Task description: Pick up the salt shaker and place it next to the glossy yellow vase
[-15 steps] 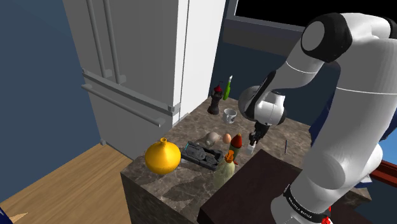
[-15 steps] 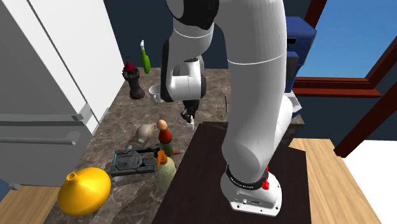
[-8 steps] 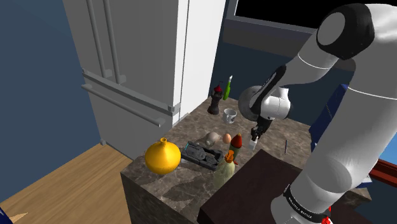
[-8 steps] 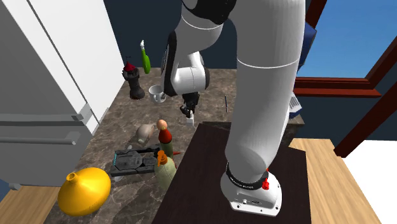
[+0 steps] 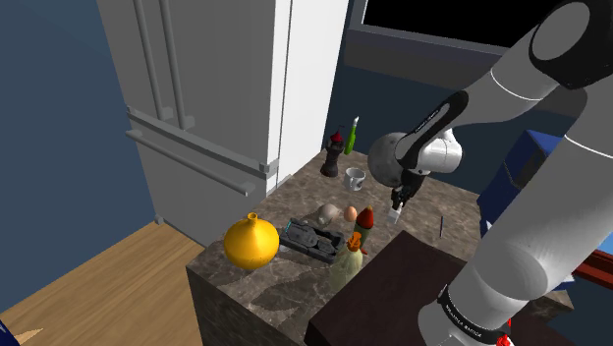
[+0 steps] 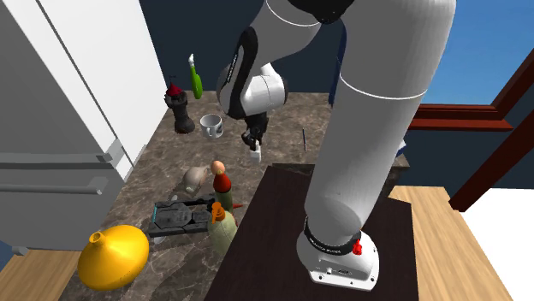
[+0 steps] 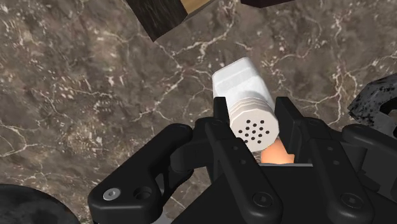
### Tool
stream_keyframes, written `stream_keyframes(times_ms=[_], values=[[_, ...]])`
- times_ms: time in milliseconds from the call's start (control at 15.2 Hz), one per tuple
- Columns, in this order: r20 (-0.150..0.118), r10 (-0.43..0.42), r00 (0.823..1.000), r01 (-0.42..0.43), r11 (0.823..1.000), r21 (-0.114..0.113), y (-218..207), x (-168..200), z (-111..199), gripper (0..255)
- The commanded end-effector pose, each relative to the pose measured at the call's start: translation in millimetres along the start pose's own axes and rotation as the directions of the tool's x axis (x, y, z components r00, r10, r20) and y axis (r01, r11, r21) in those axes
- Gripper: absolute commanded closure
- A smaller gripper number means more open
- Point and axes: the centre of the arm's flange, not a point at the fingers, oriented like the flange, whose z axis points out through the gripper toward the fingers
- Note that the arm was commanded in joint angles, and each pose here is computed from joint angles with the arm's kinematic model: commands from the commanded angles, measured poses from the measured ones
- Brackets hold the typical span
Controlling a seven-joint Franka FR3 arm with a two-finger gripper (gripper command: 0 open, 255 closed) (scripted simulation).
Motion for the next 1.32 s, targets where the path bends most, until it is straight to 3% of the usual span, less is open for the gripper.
stream_keyframes(times_ms=[0,1254], values=[[0.001,0.0,1.0,0.0,1.0,-0.001,0,-1,-10,255],[0.001,0.0,1.0,0.0,1.0,-0.001,-1,1,-111,255]])
